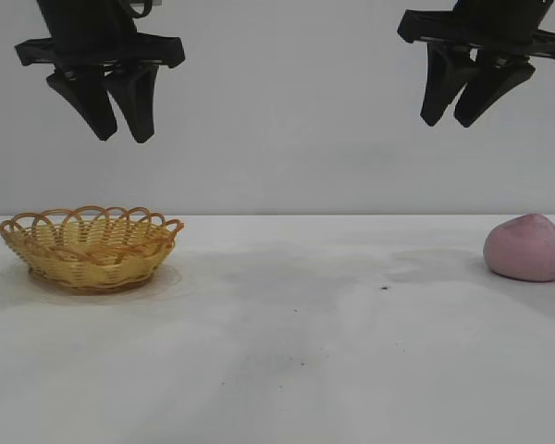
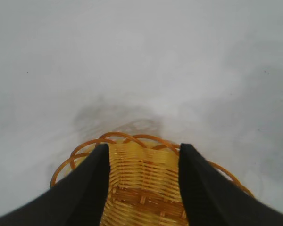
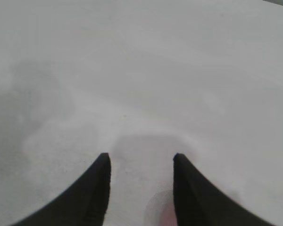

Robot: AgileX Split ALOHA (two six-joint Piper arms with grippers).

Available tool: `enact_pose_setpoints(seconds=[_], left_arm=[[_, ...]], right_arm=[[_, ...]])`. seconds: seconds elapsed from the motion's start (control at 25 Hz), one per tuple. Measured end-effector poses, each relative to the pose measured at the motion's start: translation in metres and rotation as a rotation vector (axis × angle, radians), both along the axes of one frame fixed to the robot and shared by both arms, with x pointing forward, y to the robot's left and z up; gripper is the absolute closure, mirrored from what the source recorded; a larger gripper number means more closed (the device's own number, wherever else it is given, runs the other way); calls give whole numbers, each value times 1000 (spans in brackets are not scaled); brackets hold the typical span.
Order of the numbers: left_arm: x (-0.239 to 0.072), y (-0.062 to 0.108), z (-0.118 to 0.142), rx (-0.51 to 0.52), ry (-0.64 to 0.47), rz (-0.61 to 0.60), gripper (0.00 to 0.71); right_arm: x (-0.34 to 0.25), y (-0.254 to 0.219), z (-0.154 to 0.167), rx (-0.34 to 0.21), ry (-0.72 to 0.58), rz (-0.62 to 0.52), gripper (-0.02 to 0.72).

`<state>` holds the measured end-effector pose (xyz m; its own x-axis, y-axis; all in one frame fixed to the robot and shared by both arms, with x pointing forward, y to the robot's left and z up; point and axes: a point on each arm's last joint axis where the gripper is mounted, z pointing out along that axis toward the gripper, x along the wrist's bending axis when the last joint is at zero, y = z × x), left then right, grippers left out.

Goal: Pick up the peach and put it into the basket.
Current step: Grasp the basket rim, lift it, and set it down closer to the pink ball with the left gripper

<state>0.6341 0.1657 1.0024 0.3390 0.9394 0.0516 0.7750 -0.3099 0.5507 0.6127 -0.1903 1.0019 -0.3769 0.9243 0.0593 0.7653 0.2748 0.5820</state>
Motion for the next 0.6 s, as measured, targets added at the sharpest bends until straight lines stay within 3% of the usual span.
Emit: enact_pose_setpoints(seconds=[0.6], left_arm=[[-1,0,-1,0,11,6,382]], right_arm=[[-3,0,-2,-4,32,7,433]])
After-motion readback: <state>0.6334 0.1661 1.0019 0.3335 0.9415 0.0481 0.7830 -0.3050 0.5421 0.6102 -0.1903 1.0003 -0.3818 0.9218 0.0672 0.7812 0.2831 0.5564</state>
